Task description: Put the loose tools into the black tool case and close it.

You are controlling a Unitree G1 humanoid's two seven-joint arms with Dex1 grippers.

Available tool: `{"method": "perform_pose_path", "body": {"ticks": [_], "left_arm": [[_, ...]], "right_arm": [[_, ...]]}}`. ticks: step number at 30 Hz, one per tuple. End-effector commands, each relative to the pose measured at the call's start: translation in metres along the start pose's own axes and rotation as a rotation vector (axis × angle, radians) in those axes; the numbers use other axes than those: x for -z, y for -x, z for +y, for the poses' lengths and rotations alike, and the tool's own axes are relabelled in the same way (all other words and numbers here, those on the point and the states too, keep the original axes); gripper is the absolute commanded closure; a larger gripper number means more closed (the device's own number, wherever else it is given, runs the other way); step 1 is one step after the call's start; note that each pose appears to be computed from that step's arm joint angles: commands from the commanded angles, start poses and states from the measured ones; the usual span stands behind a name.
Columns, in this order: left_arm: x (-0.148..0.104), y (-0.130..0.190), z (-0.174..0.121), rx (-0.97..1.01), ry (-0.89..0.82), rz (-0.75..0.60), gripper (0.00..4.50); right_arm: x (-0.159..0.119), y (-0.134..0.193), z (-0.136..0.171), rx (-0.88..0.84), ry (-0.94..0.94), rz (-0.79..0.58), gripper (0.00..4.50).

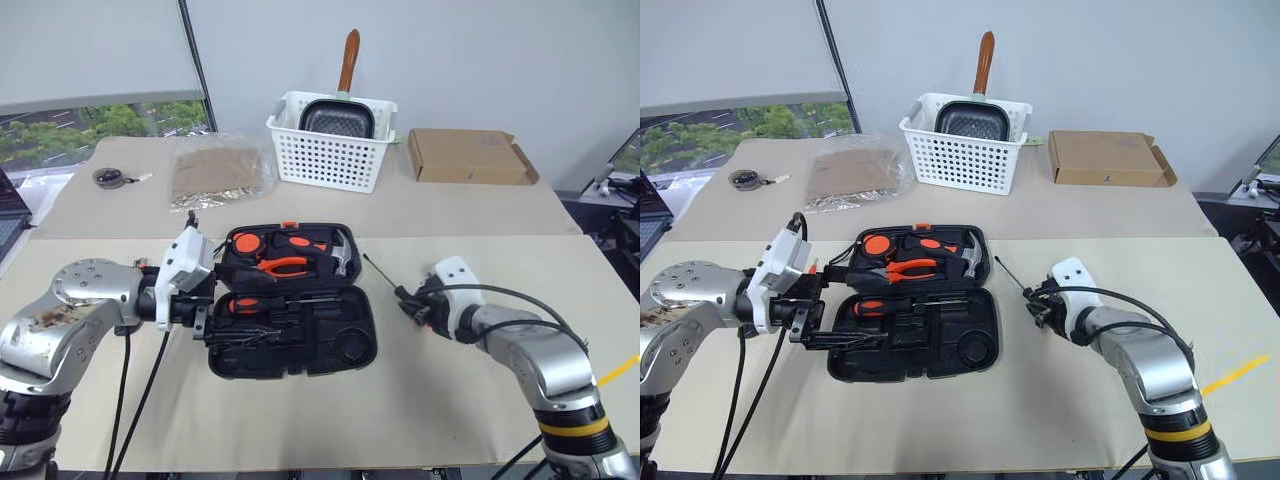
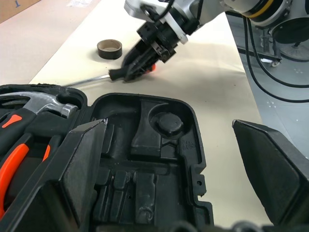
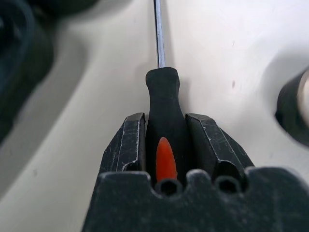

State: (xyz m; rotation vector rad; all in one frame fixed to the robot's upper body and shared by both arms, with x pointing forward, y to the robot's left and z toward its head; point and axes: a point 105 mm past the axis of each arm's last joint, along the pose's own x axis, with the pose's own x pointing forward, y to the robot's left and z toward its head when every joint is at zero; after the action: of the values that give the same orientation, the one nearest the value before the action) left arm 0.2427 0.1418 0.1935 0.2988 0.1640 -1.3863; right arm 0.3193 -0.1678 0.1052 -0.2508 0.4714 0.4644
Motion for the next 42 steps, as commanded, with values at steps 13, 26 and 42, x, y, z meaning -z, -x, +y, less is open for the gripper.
{"method": "perform_pose_path", "body": {"ticks": [13,26,42], "left_arm": [[0.008,0.062,-0.001,-0.344,0.086,0.017,0.00],[0.019,0.079,-0.038,-0.426,0.152,0.071,0.00],[0.021,0.081,-0.037,-0.430,0.154,0.076,0.00]], "right_arm": [[-0.080,-0.003,0.068,-0.596,0.543,-0.352,3.52],[-0.070,-0.029,0.105,-0.884,0.717,-0.273,3.52],[-0.072,-0.031,0.099,-0.870,0.716,-0.275,0.51]]}}
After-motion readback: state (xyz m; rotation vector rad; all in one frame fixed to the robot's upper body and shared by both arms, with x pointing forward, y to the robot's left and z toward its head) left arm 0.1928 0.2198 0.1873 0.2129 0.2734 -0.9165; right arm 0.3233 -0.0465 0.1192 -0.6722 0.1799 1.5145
